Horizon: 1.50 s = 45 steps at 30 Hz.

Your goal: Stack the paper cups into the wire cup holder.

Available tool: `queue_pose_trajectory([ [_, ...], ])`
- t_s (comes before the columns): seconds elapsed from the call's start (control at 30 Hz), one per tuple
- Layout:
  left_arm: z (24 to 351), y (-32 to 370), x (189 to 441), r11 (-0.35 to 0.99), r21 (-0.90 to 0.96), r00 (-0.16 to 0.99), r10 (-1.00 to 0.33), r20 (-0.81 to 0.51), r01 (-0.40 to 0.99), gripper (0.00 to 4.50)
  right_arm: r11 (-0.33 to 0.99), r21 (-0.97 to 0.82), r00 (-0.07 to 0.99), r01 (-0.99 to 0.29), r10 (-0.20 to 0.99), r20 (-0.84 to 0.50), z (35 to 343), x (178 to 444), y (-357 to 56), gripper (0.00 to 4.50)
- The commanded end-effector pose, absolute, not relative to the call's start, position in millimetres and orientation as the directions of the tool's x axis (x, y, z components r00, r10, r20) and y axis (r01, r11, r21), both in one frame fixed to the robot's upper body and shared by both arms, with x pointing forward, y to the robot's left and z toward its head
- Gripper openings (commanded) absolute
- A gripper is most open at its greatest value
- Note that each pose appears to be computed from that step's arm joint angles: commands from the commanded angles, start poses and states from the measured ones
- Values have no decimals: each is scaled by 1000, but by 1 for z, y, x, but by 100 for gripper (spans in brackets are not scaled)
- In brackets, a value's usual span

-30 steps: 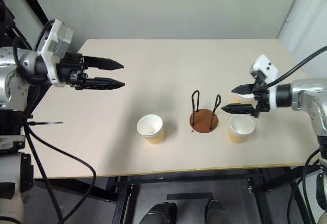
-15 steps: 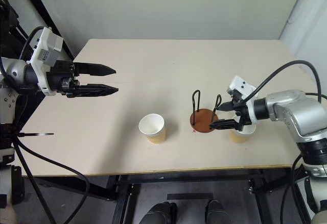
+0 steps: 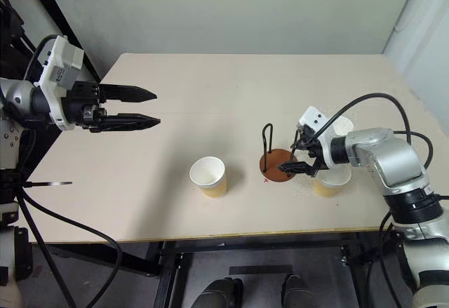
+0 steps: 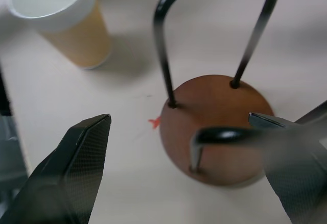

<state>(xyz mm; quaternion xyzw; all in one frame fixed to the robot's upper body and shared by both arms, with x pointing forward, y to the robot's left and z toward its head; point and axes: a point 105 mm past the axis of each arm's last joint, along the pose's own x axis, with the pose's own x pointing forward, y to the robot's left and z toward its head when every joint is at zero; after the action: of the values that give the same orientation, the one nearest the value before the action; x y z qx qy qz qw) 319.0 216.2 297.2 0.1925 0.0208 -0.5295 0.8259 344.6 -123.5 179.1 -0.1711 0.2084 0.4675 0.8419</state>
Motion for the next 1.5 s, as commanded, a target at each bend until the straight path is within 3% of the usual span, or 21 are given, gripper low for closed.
queue_pose_trajectory([
  [0.03,310,218,317,369,345,455,-865,-212,863,344,540,-136,530,-831,692,-490,183,350,-124,353],
  [0.3,303,217,311,351,319,433,-870,-237,880,344,523,-132,517,-842,714,-472,193,350,-118,48],
  [0.37,296,215,306,336,302,416,-872,-259,892,344,518,-140,519,-844,722,-458,198,353,-114,2],
  [0.73,285,211,291,327,269,398,-874,-279,906,344,428,-202,471,-881,745,-472,204,365,-103,2],
  [1.3,288,210,292,336,273,407,-871,-274,902,344,284,-326,429,-902,682,-592,193,390,-117,2],
  [1.33,288,210,293,336,272,407,-871,-273,902,344,282,-322,425,-904,682,-595,192,390,-118,61],
  [1.5,289,209,294,337,274,408,-873,-269,901,344,306,-319,441,-897,684,-581,197,394,-119,220],
])
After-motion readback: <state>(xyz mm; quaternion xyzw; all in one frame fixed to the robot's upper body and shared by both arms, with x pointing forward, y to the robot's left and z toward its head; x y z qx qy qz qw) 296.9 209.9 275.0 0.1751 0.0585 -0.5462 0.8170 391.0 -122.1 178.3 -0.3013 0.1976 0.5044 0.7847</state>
